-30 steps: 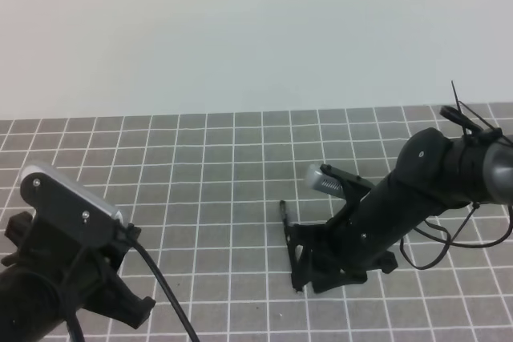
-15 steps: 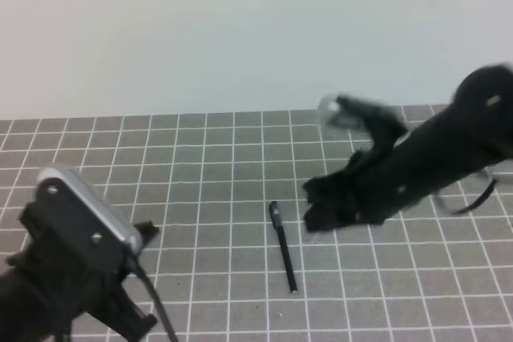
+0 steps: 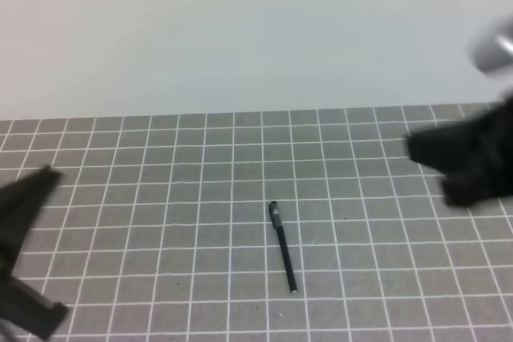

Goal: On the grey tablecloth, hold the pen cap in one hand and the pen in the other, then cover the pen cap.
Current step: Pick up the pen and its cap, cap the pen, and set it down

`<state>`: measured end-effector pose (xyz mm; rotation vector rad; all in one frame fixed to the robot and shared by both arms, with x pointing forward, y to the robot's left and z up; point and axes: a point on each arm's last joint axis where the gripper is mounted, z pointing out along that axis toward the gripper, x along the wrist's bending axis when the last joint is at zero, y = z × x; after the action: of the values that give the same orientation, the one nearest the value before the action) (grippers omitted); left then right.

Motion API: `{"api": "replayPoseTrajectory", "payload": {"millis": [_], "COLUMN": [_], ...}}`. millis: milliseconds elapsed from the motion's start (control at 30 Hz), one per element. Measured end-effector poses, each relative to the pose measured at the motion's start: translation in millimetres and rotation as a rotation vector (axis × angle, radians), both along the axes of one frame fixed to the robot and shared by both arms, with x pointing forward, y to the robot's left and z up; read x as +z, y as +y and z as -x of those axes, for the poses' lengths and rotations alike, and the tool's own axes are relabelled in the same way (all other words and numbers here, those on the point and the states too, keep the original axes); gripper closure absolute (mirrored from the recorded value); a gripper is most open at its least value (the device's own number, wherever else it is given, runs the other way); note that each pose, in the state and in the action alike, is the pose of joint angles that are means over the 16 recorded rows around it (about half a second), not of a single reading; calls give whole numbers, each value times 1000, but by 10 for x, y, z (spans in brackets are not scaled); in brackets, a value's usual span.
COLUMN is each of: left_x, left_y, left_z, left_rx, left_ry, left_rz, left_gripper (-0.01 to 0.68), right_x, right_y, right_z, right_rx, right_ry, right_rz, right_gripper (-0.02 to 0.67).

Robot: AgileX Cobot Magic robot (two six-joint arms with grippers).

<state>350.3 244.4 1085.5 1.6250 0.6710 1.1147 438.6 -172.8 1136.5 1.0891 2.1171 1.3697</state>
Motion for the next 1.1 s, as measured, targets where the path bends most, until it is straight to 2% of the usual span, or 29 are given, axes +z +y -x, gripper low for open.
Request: {"api": "replayPoseTrajectory", "payload": {"millis": [233, 600, 1100], "left_x": [46, -250, -403], "left_y": [156, 284, 363], "left_z": [213, 430, 618], "left_rx": [34, 39, 11], "left_ry": [-77, -107, -203], "left_rz": [73, 111, 135], "left_gripper": [673, 672, 674], "right_x": [-384, -1021, -1236], "right_y": [-316, -593, -696], "right_z": [485, 940, 1051], "right_rx": [-39, -39, -37], "right_ry": [-109, -134, -69], "right_rz": [15, 98, 222], "right_gripper": [643, 643, 643]}}
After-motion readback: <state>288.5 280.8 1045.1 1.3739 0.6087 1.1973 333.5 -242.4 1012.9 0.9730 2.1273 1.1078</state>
